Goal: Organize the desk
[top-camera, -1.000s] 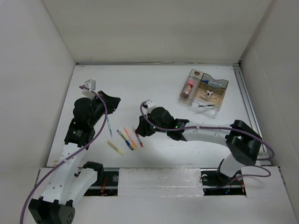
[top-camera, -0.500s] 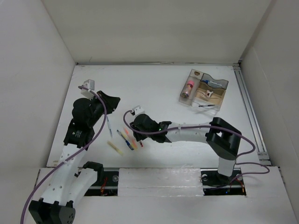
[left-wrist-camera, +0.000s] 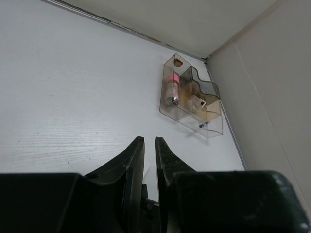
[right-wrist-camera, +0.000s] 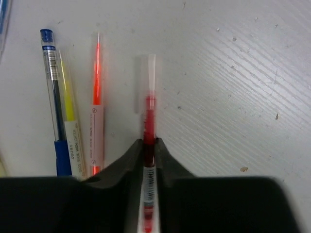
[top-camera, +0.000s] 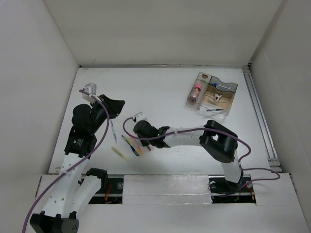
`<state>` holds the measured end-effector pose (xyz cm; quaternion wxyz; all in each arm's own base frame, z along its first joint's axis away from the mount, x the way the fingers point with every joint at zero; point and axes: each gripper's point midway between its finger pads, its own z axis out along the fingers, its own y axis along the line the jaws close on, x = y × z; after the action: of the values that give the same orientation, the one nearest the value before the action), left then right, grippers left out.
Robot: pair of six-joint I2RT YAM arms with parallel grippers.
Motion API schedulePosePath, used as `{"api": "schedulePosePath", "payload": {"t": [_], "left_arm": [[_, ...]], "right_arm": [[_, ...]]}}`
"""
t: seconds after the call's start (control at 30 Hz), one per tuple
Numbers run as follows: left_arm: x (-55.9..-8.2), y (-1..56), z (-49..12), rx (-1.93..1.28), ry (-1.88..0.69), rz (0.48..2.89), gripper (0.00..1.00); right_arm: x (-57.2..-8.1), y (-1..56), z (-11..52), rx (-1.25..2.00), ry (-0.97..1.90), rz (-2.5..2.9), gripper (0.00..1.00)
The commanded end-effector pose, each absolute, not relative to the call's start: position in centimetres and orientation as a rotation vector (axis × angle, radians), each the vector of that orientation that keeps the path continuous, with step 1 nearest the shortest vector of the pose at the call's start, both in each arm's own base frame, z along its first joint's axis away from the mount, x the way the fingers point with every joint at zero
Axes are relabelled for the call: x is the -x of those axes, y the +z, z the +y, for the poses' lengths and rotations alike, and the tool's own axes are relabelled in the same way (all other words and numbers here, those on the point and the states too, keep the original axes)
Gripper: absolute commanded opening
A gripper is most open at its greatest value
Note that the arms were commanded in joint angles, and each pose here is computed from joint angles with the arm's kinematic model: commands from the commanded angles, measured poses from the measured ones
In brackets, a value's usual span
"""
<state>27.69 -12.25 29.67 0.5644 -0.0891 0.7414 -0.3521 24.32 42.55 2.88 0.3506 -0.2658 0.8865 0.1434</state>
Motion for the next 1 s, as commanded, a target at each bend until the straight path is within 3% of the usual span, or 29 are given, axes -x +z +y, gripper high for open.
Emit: {"api": "schedulePosePath", "payload": {"t": [0.0, 0.07, 0.3, 0.37, 0.5, 0.57, 0.73, 0.97], "left_arm": [[-27.3, 33.4, -12.4, 0.157, -0.857, 1.633, 0.12], [-27.2, 33.3, -12.5, 0.154, -0.863, 1.636, 0.12], [-26.8, 33.9, -12.4, 0.144, -0.874, 1.615, 0.12], [-26.8, 33.7, -12.5, 0.144, -0.881, 1.611, 0.12], [-26.5, 33.9, -13.1, 0.116, -0.913, 1.611, 0.12], [-26.5, 33.7, -13.4, 0.109, -0.933, 1.612, 0.13], [-26.4, 34.1, -13.5, 0.093, -0.939, 1.608, 0.13], [-26.2, 33.8, -13.7, 0.086, -0.955, 1.608, 0.13]], "right_arm": [[-24.9, 2.9, 42.7, 0.644, 0.351, 2.279, 0.08], [-25.2, 3.3, 42.3, 0.607, 0.364, 2.279, 0.00], [-29.5, 12.1, 35.9, 0.251, 0.412, 2.132, 0.00], [-32.3, 17.1, 32.4, 0.051, 0.488, 2.020, 0.00], [-36.7, 21.5, 23.2, -0.491, 0.701, 1.844, 0.00], [-38.8, 21.0, 17.5, -0.721, 0.745, 1.734, 0.00], [-41.2, 19.3, 11.1, -1.073, 0.847, 1.592, 0.00], [-43.2, 15.2, 9.1, -1.442, 1.087, 1.467, 0.00]]}}
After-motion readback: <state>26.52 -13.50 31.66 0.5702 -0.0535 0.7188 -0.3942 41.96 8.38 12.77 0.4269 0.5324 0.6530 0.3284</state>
